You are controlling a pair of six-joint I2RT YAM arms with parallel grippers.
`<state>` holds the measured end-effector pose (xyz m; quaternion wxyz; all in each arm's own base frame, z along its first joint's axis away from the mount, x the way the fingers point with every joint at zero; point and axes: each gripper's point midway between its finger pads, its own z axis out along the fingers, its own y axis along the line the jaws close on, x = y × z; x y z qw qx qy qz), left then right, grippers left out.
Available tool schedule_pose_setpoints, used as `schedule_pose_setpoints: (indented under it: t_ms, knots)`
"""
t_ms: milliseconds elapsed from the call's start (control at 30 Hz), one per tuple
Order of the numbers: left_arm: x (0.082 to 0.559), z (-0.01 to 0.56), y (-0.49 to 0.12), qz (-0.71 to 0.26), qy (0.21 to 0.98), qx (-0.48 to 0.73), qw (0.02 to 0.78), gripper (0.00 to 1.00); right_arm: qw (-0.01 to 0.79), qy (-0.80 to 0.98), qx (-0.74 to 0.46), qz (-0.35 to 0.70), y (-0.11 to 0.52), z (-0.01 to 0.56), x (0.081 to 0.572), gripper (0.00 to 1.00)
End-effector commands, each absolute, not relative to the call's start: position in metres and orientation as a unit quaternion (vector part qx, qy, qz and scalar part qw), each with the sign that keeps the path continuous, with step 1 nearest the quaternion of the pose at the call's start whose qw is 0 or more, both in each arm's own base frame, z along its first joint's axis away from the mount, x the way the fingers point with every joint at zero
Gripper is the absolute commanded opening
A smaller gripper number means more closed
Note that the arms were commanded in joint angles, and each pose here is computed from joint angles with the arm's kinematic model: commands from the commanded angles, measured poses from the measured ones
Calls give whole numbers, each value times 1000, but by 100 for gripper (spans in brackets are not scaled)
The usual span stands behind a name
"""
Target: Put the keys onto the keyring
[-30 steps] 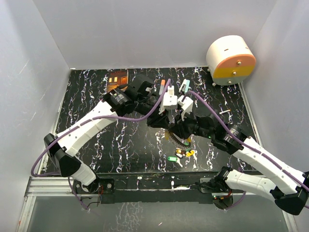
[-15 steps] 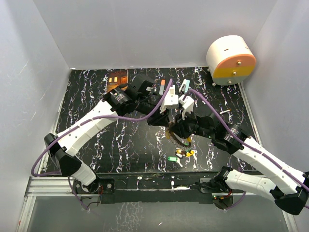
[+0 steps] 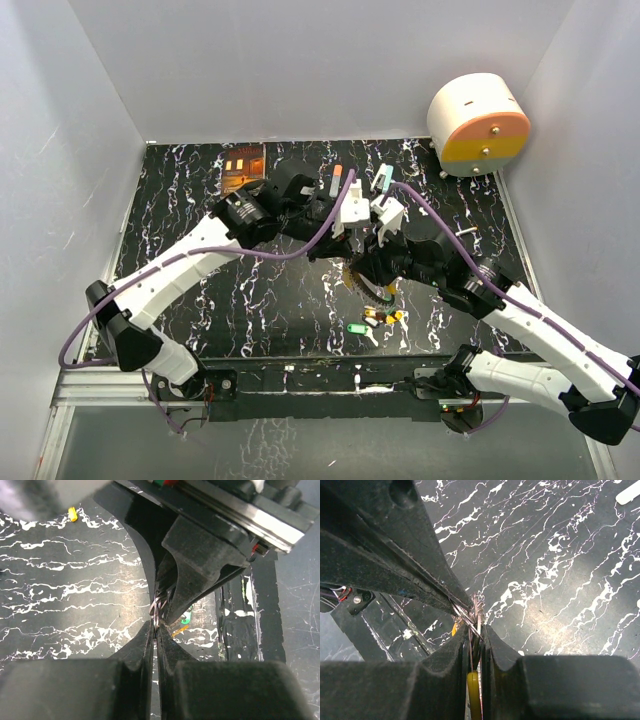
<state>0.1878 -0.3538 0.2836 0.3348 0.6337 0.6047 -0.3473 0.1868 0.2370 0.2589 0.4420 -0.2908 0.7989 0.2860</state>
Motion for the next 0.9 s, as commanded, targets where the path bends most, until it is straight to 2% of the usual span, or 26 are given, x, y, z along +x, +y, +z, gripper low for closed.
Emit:
schedule_pose_setpoints:
  t_ms: [0,500,867]
  knots:
    - [183,302,-352,-346,579,633,379,0,507,748,-273,331,245,309,189,8]
    - [179,333,-352,-367,540,607,453,0,565,696,-199,396,240,326,186,8]
    - [170,346,-360,-413,517,583,472,0,588,662,-178,430,245,341,187,8]
